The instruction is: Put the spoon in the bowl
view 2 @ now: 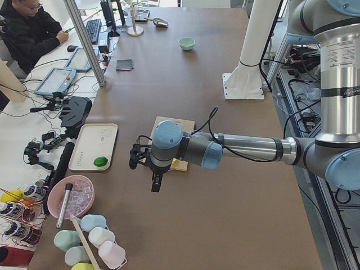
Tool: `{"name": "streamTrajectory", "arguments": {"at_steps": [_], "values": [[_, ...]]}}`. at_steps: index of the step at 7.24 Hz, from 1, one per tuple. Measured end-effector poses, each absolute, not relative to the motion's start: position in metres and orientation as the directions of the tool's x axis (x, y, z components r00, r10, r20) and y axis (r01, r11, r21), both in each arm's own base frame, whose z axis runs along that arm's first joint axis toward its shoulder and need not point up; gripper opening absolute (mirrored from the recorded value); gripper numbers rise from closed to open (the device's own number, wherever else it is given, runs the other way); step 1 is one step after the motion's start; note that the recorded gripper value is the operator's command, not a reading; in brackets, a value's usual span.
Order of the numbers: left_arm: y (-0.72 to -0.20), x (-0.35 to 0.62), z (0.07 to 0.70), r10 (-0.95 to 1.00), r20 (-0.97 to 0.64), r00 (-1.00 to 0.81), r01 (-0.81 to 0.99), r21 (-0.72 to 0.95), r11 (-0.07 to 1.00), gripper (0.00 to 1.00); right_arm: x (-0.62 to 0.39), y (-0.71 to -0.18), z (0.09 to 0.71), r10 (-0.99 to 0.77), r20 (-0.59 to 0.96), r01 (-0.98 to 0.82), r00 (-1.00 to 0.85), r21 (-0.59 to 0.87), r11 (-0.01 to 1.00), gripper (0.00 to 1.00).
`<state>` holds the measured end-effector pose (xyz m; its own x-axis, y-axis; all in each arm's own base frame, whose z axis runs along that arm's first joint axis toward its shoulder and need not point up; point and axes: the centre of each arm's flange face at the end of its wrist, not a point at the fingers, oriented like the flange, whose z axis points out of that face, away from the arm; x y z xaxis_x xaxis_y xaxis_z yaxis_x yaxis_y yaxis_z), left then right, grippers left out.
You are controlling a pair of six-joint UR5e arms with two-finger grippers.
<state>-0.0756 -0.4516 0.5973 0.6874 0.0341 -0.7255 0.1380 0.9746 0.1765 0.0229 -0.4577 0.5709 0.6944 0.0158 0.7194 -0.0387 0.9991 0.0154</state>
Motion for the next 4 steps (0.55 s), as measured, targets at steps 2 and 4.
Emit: {"name": "streamTrajectory", "arguments": {"at_steps": [2, 4], "values": [[-0.4512, -0.0757, 0.5971, 0.035, -0.726, 0.687, 0.138, 0.178, 0.974, 0.98, 0.0228, -0.4576, 0.5698, 0.022, 0.721, -0.044, 0.693, 0.012, 0.999, 1.00], [-0.4541, -0.0747, 0.5909, 0.047, -0.725, 0.687, 0.136, 0.191, 0.972, 0.98, 0.0227, -0.4580, 0.5680, 0.037, 0.722, -0.057, 0.691, 0.003, 0.998, 1.00]]}}
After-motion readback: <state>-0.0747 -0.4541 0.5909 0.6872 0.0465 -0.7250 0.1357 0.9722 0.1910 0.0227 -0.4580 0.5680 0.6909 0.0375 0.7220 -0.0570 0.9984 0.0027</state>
